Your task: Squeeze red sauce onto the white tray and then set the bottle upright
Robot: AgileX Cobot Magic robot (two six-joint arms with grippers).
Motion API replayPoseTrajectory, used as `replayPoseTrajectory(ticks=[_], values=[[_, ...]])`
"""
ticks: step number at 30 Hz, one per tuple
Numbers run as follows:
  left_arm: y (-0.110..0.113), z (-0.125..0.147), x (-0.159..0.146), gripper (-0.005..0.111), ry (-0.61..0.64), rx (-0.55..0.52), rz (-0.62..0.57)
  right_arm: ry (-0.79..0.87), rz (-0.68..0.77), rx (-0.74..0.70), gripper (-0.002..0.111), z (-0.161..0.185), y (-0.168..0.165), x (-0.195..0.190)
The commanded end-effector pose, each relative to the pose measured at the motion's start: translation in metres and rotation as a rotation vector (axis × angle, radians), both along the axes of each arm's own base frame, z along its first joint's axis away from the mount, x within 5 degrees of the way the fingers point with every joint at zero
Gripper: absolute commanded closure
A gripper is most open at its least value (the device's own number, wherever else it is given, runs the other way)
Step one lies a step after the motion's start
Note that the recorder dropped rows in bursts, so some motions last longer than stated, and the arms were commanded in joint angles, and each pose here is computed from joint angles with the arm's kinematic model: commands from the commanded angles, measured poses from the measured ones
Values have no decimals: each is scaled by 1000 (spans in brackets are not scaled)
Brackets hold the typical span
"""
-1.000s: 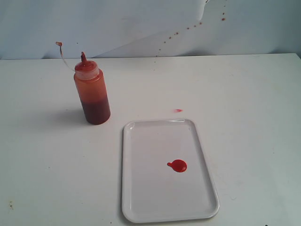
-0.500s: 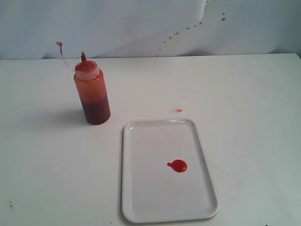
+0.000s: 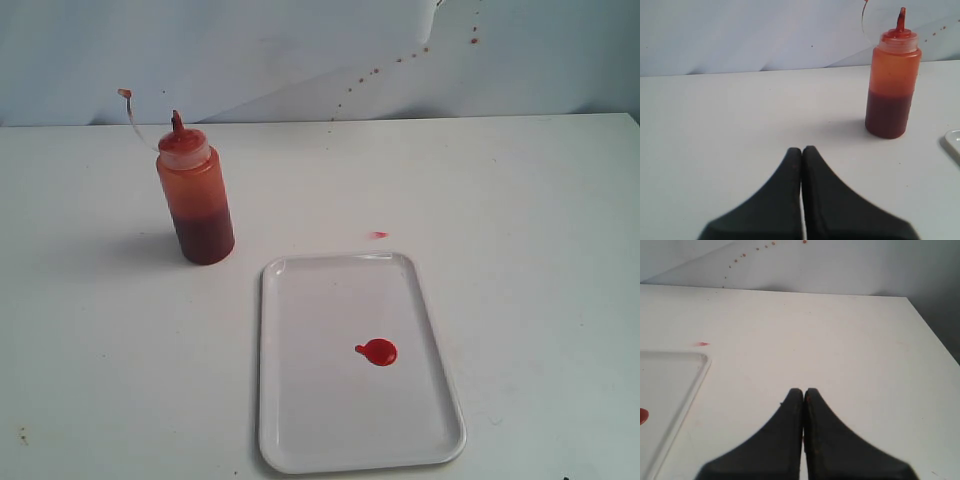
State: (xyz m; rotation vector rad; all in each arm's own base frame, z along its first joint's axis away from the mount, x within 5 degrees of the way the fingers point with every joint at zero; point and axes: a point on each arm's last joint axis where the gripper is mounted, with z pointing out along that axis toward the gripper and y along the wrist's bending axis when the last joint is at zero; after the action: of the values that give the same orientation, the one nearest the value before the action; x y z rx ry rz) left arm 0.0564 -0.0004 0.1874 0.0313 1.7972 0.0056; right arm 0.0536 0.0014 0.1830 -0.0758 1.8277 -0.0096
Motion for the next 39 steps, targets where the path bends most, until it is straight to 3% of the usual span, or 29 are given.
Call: replayPoseTrajectory(ticks=[1, 9, 39], values=[[0, -2, 1, 106, 3, -13, 1, 4, 0, 17, 108, -1, 0, 0], [0, -2, 1, 106, 3, -13, 1, 3, -85, 17, 108, -1, -4, 0], [0, -2, 1, 106, 3, -13, 1, 1, -85, 17, 108, -1, -4, 0]])
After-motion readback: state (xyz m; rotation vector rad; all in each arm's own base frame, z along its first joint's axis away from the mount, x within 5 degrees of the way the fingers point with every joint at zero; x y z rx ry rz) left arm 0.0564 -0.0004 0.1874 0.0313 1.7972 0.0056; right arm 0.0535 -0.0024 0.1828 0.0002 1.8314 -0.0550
